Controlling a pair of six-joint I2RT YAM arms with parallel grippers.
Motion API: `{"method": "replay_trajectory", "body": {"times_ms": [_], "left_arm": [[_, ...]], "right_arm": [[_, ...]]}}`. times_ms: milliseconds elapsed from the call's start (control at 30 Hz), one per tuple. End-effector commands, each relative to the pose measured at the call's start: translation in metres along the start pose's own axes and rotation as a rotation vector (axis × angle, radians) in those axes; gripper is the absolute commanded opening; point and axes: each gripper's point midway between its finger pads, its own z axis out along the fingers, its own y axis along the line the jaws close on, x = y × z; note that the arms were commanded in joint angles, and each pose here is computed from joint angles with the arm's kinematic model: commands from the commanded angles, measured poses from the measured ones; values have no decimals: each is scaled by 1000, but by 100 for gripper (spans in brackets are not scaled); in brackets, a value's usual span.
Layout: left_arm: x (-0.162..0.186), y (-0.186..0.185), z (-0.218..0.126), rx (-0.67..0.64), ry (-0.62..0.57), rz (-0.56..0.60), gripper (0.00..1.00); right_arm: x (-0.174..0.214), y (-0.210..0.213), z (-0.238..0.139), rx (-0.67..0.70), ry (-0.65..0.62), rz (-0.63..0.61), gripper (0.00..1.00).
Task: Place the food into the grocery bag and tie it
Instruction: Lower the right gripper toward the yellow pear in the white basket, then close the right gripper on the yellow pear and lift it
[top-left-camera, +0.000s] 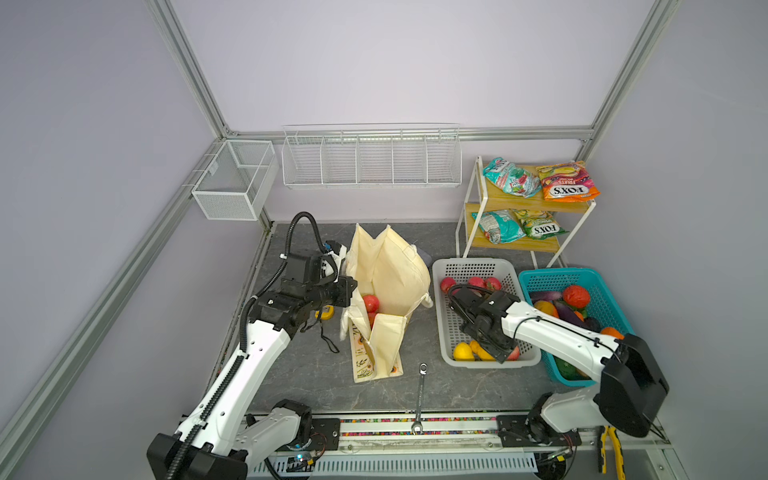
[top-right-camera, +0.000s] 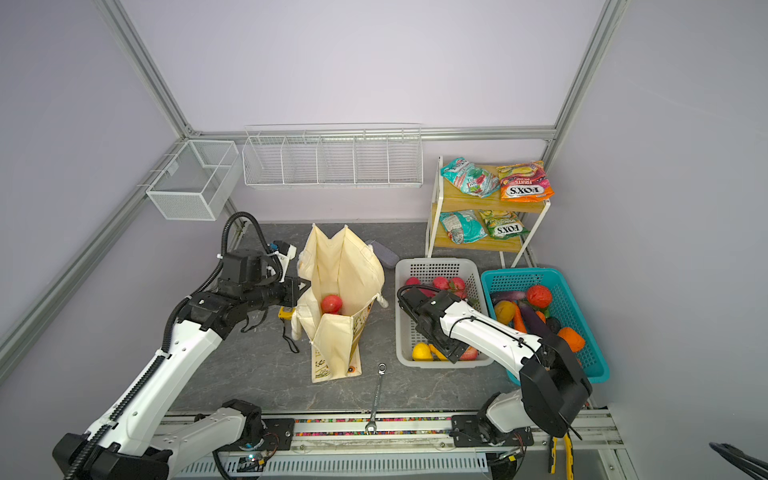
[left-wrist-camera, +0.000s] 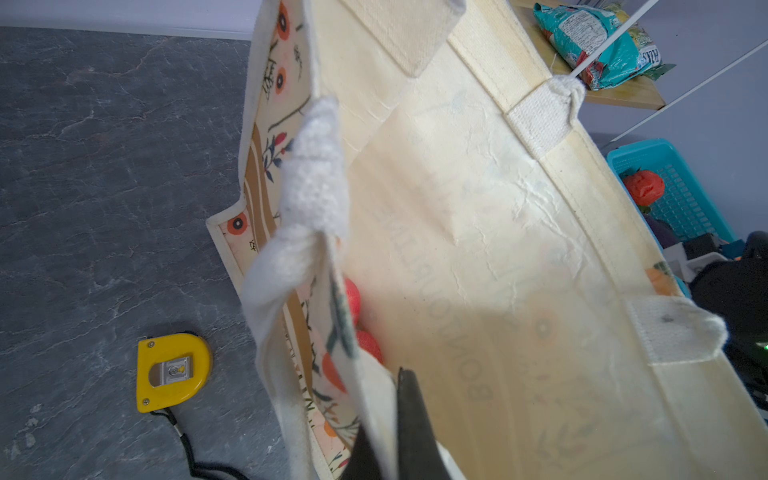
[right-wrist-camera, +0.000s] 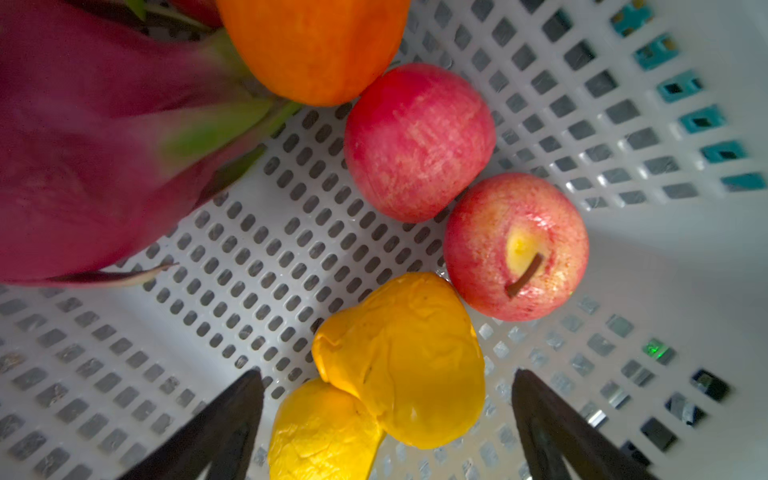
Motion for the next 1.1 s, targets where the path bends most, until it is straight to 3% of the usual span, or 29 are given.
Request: {"method": "replay_trajectory", "body": {"times_ms": [0, 433, 600, 933, 1067], "left_arm": [[-3, -2, -6, 10, -25, 31, 0], [-3, -2, -7, 9, -32, 31, 0], [-3, -2, -8, 10, -34, 32, 0], [-4, -2, -8, 9, -35, 30, 0], [-4, -1, -8, 9, -36, 29, 0]], "right_arm": [[12, -2, 11, 25, 46, 34, 95], [16, -2, 33, 101, 53, 25, 95], [16, 0, 38, 106, 59, 21, 89], [9, 9, 32, 41, 33, 31, 53], [7, 10, 28, 25, 27, 36, 45]]}}
